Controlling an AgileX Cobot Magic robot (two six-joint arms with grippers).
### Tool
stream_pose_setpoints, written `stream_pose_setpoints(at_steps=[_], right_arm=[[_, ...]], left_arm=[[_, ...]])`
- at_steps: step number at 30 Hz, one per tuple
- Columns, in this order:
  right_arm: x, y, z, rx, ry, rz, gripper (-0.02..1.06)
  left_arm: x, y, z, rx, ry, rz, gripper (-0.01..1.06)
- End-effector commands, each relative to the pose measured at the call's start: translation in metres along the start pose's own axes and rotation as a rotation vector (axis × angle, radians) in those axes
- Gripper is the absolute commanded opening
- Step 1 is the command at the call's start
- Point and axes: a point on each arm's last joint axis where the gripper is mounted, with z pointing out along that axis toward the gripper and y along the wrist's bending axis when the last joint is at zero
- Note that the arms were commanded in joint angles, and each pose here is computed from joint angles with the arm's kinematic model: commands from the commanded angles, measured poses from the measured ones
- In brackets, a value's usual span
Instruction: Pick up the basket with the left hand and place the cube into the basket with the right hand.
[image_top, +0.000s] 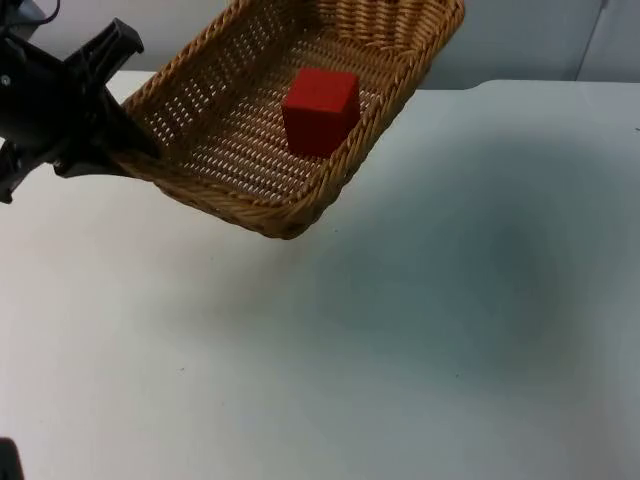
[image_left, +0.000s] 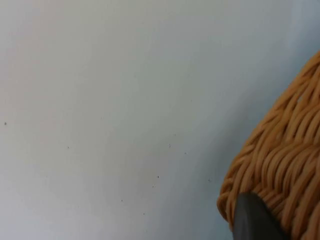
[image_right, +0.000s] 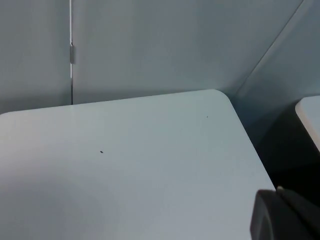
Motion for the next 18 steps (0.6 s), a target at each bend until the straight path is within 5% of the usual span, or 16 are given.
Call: stream_pose_setpoints(at_steps=[1, 5, 12, 18], right_arm=[[-0.001, -0.003, -0.002, 0.005, -0.007, 0.013, 0.00], [-0.002, -0.003, -0.002, 0.004, -0.011, 0.013, 0.00], [-0.002, -0.003, -0.002, -0.001, -0.018, 0.018, 0.00], [-0.003, -0.002, -0.002, -0.004, -0.019, 0.023, 0.00]], left_arm=[[-0.002, -0.004, 0.000, 0.036, -0.008, -0.032, 0.00], [0.001, -0.004, 0.002, 0.024, 0.022, -0.075, 0.00], [0.018, -0.001, 0.010, -0.134, 0.105, -0.092, 0.00], [0.026, -0.011, 0.019, -0.149, 0.099, -0.147, 0.00]])
